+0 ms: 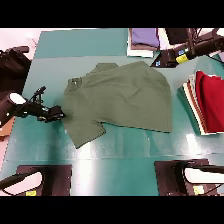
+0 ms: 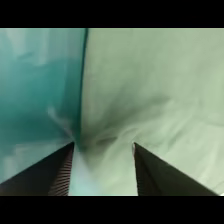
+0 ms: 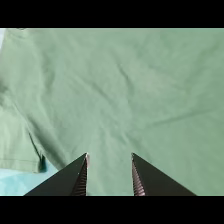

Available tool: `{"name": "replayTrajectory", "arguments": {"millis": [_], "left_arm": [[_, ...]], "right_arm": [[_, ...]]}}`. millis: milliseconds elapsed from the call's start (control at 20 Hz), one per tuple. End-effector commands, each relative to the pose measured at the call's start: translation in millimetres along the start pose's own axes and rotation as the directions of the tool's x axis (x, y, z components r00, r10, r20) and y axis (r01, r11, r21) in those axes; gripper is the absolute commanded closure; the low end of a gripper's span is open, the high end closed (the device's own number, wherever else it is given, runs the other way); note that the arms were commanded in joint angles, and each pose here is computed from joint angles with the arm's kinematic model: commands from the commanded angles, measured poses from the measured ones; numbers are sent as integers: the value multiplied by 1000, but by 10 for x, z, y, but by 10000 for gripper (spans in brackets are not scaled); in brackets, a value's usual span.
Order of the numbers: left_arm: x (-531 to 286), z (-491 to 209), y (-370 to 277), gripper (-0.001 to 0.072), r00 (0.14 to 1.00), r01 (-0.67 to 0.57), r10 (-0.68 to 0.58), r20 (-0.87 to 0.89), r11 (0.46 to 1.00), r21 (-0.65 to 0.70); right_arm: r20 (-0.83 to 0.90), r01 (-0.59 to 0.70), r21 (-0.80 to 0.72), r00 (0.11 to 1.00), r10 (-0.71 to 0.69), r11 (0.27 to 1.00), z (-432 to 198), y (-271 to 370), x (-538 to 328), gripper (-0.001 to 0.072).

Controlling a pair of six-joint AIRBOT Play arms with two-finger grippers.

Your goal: Fold the shirts.

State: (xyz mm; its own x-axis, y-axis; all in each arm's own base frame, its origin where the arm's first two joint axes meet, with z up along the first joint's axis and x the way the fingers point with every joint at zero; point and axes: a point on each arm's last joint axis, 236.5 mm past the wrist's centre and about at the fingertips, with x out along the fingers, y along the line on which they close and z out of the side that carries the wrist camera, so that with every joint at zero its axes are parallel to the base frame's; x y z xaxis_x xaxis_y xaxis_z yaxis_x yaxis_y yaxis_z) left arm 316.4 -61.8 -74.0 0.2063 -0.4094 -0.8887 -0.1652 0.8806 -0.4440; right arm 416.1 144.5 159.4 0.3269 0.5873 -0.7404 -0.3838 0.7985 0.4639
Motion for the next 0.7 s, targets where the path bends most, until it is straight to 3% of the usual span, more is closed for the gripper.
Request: {"name": "replayTrajectory", "arguments": {"millis": [0,50,150,300,450,500,550,650], "left_arm": [[79,92,-158,270,994,94,-90,68,994,-50],[66,115,-242,350,989,129,-125,78,991,-47],[30,119,-348,679,984,166,-164,72,986,-17],[-138,188,-471,685,982,176,-179,67,984,40],[-378,326,-575,685,974,166,-179,138,981,102],[-433,344,-596,684,971,162,-179,156,980,113],[-464,349,-607,685,970,160,-179,165,980,121],[-481,346,-597,685,971,151,-172,169,980,129]], "right_arm": [[8,-5,14,1000,4,1000,-70,12,18,390],[9,-3,16,1000,3,1000,-92,10,20,390],[5,10,21,1000,-10,1000,-197,-68,-18,390],[-51,91,128,995,-85,988,-650,-504,-97,390],[-194,230,314,965,-176,921,-1574,-1151,-168,390],[-235,261,381,955,-179,887,-1896,-1306,-169,347],[-264,268,467,952,-156,843,-2217,-1412,-145,187],[-290,256,615,953,-88,746,-2731,-1504,-40,162]]}}
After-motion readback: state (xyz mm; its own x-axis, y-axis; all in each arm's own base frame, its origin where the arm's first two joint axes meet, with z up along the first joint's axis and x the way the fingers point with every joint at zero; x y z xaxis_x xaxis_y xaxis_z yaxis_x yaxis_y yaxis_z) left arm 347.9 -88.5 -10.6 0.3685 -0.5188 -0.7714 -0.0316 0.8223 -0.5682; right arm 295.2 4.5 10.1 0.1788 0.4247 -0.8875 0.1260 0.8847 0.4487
